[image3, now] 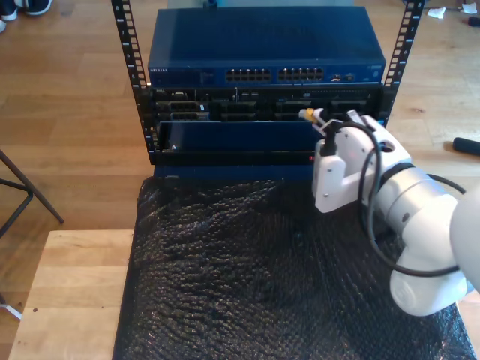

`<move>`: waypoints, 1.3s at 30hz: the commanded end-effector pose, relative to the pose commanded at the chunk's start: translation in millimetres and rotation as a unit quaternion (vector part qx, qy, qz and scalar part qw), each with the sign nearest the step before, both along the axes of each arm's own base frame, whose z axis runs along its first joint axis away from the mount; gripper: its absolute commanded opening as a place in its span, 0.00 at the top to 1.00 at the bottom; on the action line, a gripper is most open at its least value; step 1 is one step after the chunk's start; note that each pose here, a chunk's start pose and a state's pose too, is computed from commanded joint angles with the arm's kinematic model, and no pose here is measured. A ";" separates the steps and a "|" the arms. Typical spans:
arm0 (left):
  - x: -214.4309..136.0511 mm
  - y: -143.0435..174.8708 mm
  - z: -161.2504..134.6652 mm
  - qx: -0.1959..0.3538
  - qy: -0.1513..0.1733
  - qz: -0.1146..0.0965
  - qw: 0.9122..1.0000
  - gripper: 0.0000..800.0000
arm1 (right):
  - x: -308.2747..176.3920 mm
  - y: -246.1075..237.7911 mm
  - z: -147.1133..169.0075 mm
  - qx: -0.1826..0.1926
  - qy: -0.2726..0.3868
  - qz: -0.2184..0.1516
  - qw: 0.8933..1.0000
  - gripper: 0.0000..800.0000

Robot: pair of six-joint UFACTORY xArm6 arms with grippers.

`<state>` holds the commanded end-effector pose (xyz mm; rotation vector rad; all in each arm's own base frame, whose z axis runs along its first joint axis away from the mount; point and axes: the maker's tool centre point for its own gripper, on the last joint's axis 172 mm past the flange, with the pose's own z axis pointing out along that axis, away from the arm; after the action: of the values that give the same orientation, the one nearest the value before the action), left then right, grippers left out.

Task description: Grab the cable and plug it in

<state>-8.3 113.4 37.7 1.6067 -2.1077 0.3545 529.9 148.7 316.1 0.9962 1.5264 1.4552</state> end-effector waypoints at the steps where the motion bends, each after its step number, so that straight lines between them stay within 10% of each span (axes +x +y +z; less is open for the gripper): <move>1: 0.0 0.0 0.0 0.000 0.000 0.000 1.000 0.00 | 0.4 0.5 0.5 0.000 -0.001 0.001 1.000 1.00; 19: 0.2 0.0 0.0 0.000 0.000 -0.001 1.000 0.00 | 9.4 -1.6 -15.1 0.018 -0.015 -0.001 1.000 1.00; 39: 0.0 0.0 0.0 0.000 0.000 0.000 1.000 0.00 | 48.2 -26.7 -2.3 -0.035 -0.097 -0.130 0.986 1.00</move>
<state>-8.3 113.4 37.7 1.6067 -2.1077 0.3545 578.1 122.0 313.8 0.9438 1.2489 1.2665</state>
